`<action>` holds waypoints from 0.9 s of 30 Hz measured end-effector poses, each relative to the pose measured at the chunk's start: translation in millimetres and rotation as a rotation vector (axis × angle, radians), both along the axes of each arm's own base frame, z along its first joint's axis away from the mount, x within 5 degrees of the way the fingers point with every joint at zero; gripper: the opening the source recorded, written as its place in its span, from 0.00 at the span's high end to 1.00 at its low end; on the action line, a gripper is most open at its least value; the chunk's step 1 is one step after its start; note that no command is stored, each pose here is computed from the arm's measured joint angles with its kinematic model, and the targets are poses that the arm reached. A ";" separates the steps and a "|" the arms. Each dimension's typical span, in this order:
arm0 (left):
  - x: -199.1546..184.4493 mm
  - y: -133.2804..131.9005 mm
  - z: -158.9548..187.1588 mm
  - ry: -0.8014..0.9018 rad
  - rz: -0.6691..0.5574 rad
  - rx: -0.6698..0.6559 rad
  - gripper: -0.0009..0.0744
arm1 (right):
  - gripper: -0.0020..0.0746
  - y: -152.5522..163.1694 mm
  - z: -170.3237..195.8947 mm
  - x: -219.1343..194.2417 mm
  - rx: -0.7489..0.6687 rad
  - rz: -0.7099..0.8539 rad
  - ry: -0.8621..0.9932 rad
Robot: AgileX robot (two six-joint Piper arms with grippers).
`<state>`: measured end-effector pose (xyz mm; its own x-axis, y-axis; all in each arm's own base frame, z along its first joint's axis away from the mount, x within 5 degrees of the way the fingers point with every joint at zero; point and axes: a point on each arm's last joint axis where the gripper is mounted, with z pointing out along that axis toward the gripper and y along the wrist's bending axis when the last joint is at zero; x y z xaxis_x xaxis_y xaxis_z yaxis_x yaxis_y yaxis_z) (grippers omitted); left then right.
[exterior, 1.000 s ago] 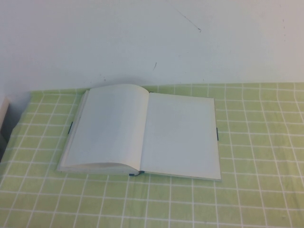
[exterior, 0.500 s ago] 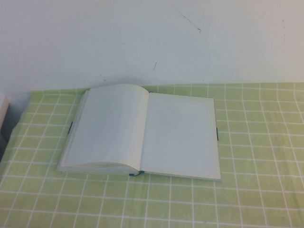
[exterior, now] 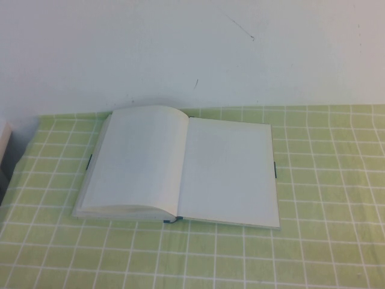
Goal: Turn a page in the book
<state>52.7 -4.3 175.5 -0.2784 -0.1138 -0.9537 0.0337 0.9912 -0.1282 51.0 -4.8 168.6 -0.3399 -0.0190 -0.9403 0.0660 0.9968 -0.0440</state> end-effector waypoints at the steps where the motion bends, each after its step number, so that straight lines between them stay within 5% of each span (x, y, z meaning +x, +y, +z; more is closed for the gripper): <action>1: 0.0 0.0 0.0 0.000 0.000 0.000 0.99 | 0.98 0.0 0.0 0.0 0.007 -0.003 -0.001; 27: -0.1 0.0 -0.2 0.002 0.001 -0.002 0.99 | 0.98 -0.1 0.0 0.0 -0.056 0.019 0.005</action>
<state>52.6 -4.3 175.4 -0.2804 -0.1162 -0.9528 0.0329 0.9909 -0.1305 50.9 -4.9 168.5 -0.3437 -0.0781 -0.9358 0.0464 0.9939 -0.0999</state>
